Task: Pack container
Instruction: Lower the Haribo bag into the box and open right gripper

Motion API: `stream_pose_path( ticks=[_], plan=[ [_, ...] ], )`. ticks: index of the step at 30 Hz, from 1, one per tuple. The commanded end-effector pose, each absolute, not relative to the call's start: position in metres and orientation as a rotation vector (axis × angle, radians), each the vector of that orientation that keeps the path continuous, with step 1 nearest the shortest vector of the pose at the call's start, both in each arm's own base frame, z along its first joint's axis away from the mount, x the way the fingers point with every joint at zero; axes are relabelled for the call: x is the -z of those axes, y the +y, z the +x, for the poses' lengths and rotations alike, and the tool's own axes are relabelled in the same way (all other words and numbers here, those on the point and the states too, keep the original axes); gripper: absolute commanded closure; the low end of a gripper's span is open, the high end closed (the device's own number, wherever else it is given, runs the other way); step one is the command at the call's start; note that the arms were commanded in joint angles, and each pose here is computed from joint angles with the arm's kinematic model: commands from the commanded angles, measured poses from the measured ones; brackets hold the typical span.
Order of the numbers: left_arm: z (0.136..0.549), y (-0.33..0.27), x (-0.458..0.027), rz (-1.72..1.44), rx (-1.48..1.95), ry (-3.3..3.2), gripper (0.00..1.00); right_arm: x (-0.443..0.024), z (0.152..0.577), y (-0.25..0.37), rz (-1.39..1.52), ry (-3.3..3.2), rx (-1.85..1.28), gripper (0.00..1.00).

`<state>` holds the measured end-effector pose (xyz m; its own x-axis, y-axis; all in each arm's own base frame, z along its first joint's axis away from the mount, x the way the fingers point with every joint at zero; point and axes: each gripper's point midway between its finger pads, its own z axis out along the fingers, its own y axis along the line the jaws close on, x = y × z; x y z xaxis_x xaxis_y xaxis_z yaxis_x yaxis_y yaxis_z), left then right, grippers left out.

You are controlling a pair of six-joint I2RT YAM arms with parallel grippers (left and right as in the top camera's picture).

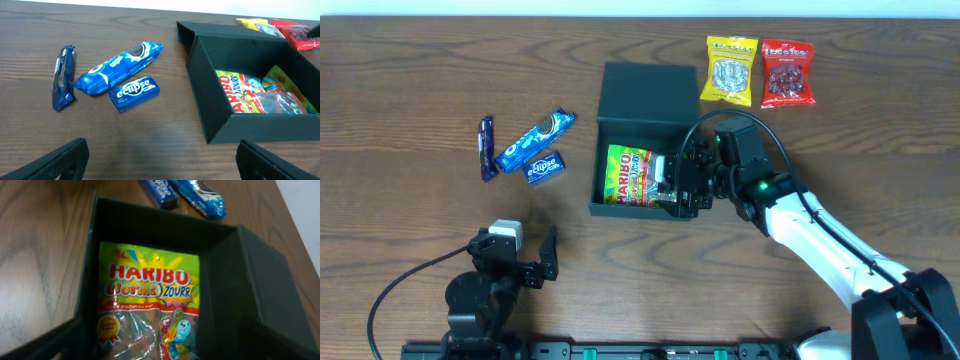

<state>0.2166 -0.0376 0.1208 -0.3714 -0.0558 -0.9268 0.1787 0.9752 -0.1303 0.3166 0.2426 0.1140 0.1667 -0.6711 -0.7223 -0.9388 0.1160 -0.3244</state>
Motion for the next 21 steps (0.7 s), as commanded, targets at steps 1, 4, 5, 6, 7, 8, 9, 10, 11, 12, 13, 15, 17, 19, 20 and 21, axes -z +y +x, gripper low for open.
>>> stream_pose_path(
  ticks=[1,4,5,6,7,8,9,10,11,12,13,15,17,19,20,21],
  plan=[
    [0.217,-0.036,-0.112,0.097,0.231,1.952,0.05,-0.135,0.319,0.244,-1.524,1.600,-0.468,0.01],
    [0.217,-0.036,-0.112,0.097,0.231,1.952,0.05,-0.155,0.320,0.245,-1.434,1.623,-0.495,0.01],
    [0.217,-0.036,-0.112,0.098,0.230,1.952,0.05,-0.162,0.319,0.245,-1.405,1.630,-0.505,0.01],
    [0.217,-0.036,-0.112,0.098,0.230,1.952,0.05,-0.170,0.318,0.244,-1.368,1.639,-0.520,0.01],
    [0.217,-0.036,-0.112,0.097,0.231,1.952,0.05,-0.179,0.317,0.244,-1.327,1.652,-0.537,0.01],
    [0.217,-0.036,-0.112,0.097,0.231,1.952,0.05,-0.189,0.315,0.243,-1.281,1.667,-0.559,0.00],
    [0.217,-0.036,-0.112,0.098,0.230,1.952,0.05,-0.196,0.314,0.242,-1.239,1.682,-0.581,0.01],
    [0.217,-0.036,-0.112,0.097,0.231,1.952,0.05,-0.205,0.311,0.241,-1.185,1.704,-0.612,0.01],
    [0.217,-0.036,-0.112,0.097,0.231,1.952,0.05,-0.212,0.309,0.240,-1.139,1.723,-0.639,0.01],
    [0.217,-0.036,-0.112,0.097,0.231,1.952,0.05,-0.220,0.307,0.239,-1.087,1.745,-0.672,0.01],
    [0.217,-0.036,-0.112,0.098,0.230,1.952,0.05,-0.225,0.304,0.238,-1.045,1.767,-0.700,0.01],
    [0.217,-0.036,-0.112,0.097,0.231,1.952,0.05,-0.231,0.299,0.236,-0.967,1.818,-0.755,0.01],
    [0.217,-0.036,-0.112,0.097,0.231,1.952,0.05,-0.232,0.293,0.233,-0.911,1.872,-0.799,0.01],
    [0.217,-0.036,-0.112,0.097,0.231,1.952,0.05,-0.228,0.287,0.230,-0.878,1.929,-0.827,0.01],
    [0.217,-0.036,-0.112,0.097,0.231,1.952,0.05,-0.223,0.284,0.229,-0.862,1.965,-0.842,0.01],
    [0.217,-0.036,-0.112,0.097,0.231,1.952,0.05,-0.218,0.281,0.228,-0.854,1.999,-0.851,0.01]
  ],
)
